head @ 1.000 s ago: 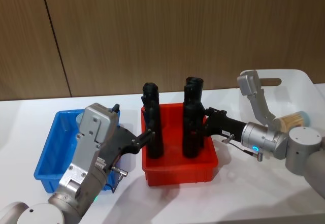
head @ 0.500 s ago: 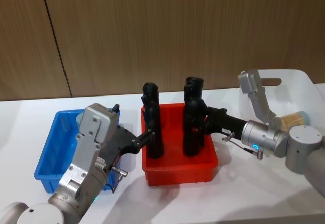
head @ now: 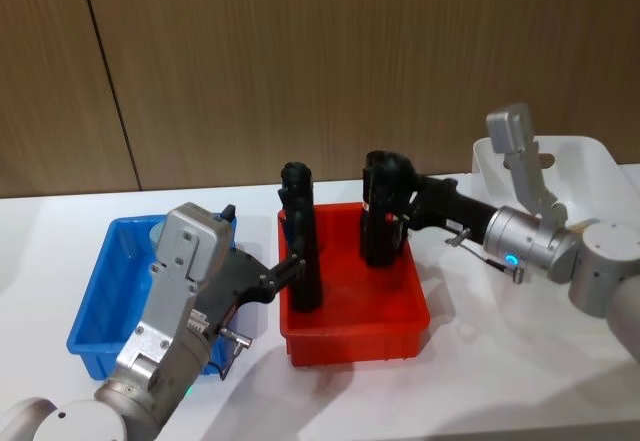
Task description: Pick the cotton swabs from the blue box and place them into the white box.
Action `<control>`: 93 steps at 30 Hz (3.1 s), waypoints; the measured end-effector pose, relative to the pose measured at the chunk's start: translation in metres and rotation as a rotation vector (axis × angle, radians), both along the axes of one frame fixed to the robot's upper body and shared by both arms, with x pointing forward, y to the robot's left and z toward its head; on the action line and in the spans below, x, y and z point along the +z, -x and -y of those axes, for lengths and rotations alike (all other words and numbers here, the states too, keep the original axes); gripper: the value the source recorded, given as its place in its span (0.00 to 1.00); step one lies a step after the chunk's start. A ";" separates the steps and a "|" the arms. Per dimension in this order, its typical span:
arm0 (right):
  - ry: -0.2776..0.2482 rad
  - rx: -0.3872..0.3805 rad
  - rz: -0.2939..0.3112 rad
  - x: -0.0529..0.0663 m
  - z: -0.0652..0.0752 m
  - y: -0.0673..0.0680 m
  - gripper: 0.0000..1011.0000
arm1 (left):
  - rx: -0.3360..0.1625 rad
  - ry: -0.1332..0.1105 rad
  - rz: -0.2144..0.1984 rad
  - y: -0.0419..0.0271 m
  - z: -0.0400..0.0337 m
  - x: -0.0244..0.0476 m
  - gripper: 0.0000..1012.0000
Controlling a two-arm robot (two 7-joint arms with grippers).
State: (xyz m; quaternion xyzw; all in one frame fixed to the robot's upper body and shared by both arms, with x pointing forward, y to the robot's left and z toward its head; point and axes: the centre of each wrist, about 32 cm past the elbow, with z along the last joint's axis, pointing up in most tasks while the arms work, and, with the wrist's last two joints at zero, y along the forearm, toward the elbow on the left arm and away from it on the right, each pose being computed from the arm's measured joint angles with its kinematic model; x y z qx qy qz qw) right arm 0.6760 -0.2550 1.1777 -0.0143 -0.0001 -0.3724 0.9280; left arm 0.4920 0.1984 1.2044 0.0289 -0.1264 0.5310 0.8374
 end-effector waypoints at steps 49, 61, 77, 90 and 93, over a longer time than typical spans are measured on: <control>0.177 -0.480 0.184 0.099 0.089 0.048 0.35 | 0.000 0.000 0.000 0.0000 0.0000 0.0000 0.99; 0.201 -0.581 0.087 0.076 0.124 0.039 0.36 | 0.000 0.000 0.000 0.0000 0.0000 0.0000 0.99; 0.198 -0.631 0.030 0.060 0.144 0.032 0.82 | 0.000 0.000 0.000 0.0000 0.0000 0.0000 0.99; 0.190 -0.640 0.028 0.058 0.148 0.033 0.99 | 0.000 0.000 0.000 0.0000 0.0000 0.0000 0.99; 0.188 -0.641 0.028 0.057 0.148 0.034 0.99 | 0.000 0.000 0.000 0.0000 0.0000 0.0000 0.99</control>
